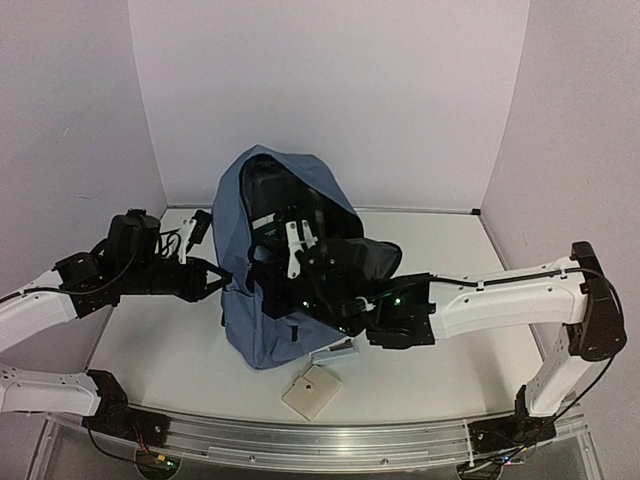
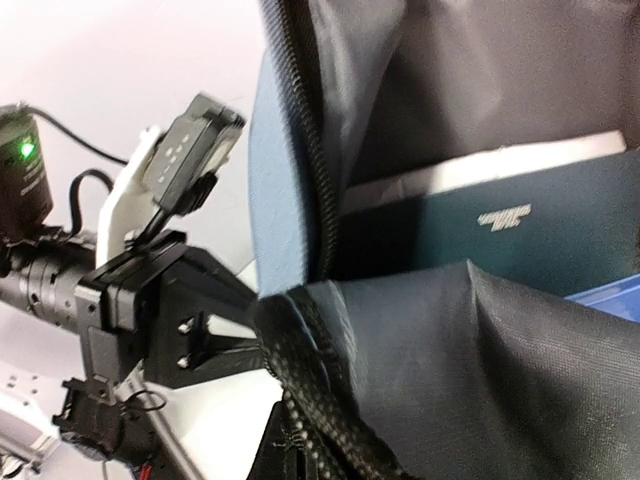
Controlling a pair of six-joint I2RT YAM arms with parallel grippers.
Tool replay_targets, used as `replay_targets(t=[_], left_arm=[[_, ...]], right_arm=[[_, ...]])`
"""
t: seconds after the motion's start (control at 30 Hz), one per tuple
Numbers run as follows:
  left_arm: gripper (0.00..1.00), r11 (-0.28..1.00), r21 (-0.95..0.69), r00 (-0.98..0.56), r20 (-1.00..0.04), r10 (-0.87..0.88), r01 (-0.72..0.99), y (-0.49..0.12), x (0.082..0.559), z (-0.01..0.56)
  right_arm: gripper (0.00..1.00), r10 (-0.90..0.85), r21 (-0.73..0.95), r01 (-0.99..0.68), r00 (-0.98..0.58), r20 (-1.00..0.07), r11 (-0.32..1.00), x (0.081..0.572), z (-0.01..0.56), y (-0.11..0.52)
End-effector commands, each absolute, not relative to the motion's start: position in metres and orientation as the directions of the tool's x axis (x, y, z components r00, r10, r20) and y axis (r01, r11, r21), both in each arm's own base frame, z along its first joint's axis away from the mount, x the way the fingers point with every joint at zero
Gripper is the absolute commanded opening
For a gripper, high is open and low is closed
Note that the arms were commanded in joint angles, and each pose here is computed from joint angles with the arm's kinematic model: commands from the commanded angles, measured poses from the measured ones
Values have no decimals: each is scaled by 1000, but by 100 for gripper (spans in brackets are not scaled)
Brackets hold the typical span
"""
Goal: Pack the student bag
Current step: Zip the student bag at the center of the board.
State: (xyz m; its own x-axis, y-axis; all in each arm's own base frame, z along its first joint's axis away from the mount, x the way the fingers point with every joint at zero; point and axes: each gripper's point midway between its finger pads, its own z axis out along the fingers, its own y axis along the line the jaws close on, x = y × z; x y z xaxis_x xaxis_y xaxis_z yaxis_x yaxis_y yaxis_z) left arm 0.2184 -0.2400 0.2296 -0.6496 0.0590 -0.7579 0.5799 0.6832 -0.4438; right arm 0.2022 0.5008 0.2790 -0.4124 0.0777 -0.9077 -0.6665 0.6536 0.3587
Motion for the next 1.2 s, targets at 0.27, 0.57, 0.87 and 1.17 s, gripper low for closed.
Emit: replay_targets(t=[0.27, 0.57, 0.87, 1.17], left_arm=[[0, 703, -479, -654, -756, -26, 526, -224, 214, 216], [0, 744, -467, -683, -730, -19, 479, -215, 213, 196], [0, 836, -378, -681, -732, -8, 397, -189, 219, 187], [16, 861, -367, -665, -746, -47, 351, -186, 231, 215]], right_arm=[[0, 226, 250, -459, -108, -968, 853, 228, 388, 449], [0, 208, 212, -433, -57, -976, 876, 236, 417, 443], [0, 244, 313, -600, -196, -950, 736, 255, 438, 451], [0, 260, 364, -708, -256, -931, 605, 254, 456, 463]])
